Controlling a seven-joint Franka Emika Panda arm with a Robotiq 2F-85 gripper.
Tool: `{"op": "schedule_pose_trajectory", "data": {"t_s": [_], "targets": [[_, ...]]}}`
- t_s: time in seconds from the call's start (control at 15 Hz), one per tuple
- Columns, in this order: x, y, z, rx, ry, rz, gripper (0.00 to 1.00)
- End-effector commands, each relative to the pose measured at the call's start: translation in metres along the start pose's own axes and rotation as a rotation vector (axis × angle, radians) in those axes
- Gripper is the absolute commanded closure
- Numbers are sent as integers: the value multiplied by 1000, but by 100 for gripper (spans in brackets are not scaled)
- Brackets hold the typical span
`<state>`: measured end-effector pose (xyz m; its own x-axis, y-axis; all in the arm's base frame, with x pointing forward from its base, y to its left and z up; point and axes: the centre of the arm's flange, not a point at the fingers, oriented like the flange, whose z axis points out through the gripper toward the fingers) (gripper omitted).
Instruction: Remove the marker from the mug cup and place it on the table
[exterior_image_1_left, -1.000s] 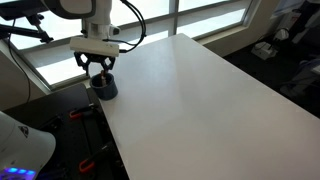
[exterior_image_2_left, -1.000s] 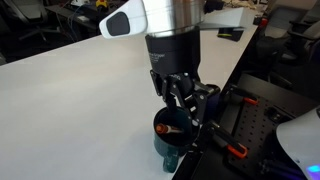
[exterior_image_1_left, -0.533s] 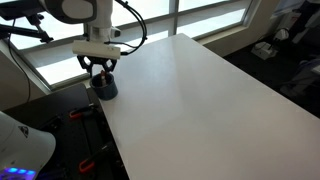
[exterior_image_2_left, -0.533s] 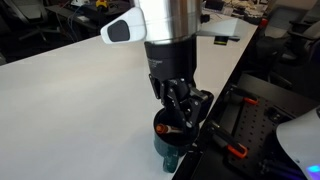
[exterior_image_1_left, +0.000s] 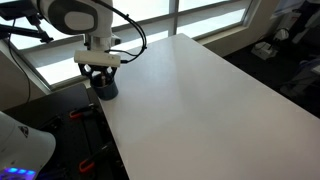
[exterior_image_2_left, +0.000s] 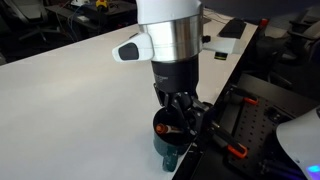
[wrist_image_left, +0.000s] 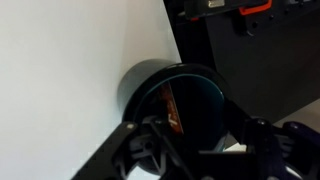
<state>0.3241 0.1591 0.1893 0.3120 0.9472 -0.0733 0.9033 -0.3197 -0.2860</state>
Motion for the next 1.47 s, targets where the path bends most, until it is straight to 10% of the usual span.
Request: {"op": "schedule_pose_trajectory", "data": {"t_s": [0.0, 0.47, 0.53, 0.87, 1.4], "targets": [[-4, -1, 7, -19, -2, -14, 53], [-5, 1, 8, -16, -5, -9, 47], [-5, 1, 5, -11, -4, -7, 22], [-1, 1, -11, -8, 9, 7, 0], [0, -4, -6, -7, 0, -6, 22]]}}
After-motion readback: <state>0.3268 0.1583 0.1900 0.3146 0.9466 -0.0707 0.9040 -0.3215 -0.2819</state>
